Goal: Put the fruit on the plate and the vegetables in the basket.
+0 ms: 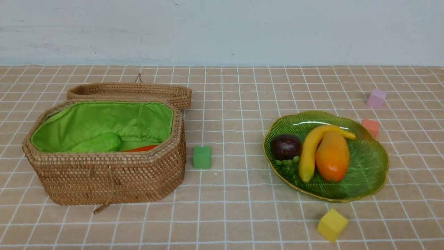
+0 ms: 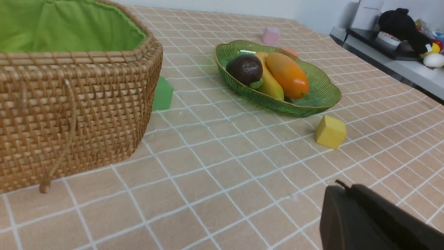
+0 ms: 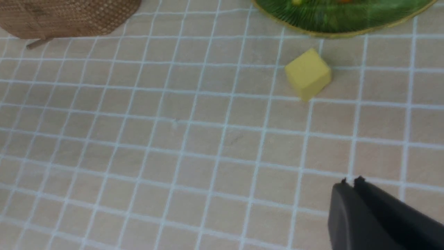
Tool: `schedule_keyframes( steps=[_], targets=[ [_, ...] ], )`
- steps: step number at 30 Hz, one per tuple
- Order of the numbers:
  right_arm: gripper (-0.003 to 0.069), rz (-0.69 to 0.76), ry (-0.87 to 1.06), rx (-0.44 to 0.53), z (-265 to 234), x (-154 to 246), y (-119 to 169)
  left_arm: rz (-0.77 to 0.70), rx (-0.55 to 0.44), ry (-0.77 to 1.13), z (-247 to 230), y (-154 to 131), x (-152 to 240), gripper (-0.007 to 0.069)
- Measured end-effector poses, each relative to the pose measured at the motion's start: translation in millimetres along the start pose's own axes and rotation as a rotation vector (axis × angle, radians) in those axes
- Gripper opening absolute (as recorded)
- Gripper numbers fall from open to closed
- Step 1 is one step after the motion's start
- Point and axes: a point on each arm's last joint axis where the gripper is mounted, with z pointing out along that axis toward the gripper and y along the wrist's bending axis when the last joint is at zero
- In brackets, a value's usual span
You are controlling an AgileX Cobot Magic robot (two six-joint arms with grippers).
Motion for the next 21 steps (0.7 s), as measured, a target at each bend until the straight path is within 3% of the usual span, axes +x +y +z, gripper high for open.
schedule_keyframes(
  steps=[5, 10, 14, 21],
  targets=[
    [-0.0008, -0.016, -0.244, 0.103, 17, 9, -23, 0.000, 0.000, 0.001, 0, 0, 0, 0.0005],
    [-0.0008, 0.050, -0.479, 0.276, 52, 68, -61, 0.000, -0.005, 0.014, 0, 0, 1, 0.0008],
    [-0.0008, 0.048, -0.535, 0.365, 67, 100, -74, 0.000, -0.005, 0.015, 0, 0, 1, 0.0008],
    [-0.0008, -0.032, -0.517, 0.411, 72, 112, -77, 0.000, -0.006, 0.015, 0, 1, 1, 0.0011]
  ],
)
